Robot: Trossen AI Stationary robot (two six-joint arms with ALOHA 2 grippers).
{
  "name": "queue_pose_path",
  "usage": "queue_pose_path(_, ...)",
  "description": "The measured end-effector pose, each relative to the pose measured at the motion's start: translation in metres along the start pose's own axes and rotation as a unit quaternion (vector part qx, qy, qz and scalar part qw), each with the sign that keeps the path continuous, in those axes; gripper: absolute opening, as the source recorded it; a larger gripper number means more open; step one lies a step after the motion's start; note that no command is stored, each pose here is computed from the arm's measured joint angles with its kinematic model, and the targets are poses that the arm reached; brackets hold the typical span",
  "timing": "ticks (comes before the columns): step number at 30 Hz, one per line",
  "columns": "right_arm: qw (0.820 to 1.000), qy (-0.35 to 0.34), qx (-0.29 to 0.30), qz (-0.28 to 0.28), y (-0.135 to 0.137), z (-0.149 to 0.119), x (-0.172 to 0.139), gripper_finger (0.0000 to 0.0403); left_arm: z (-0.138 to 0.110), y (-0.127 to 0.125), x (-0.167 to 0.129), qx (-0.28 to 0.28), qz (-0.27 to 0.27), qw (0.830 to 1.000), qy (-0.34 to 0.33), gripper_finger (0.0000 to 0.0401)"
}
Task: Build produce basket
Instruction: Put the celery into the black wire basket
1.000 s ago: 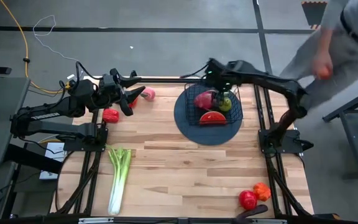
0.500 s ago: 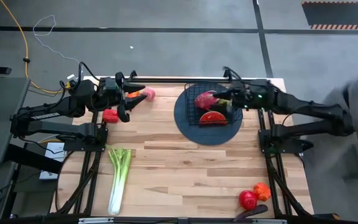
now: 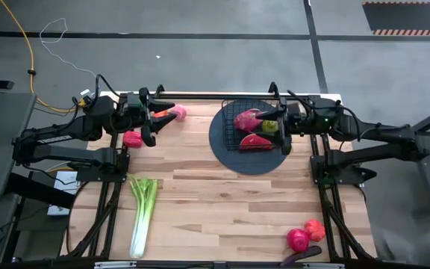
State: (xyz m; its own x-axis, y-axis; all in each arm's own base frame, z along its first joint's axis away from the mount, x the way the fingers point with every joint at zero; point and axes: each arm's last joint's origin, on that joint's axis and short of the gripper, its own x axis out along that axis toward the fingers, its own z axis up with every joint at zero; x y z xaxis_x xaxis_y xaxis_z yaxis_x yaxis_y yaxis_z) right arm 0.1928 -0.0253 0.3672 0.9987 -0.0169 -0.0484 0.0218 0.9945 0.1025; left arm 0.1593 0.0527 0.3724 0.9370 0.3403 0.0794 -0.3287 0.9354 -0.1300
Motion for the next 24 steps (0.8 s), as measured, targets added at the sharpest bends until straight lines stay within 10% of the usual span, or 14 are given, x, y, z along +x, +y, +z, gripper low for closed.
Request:
queue_pose_path(12, 1.000, -0.001, 0.022, -0.012, 0.000, 0.000, 0.000, 0.0279, -0.005, 0.007, 0.000, -0.039, 0.063, 0.997, 0.022, 0.0253)
queue_pose_path(24, 0.999, -0.004, 0.046, -0.030, -0.001, 0.000, 0.000, 0.0279, -0.014, 0.014, 0.000, -0.114, 0.121, 0.965, 0.201, 0.0356)
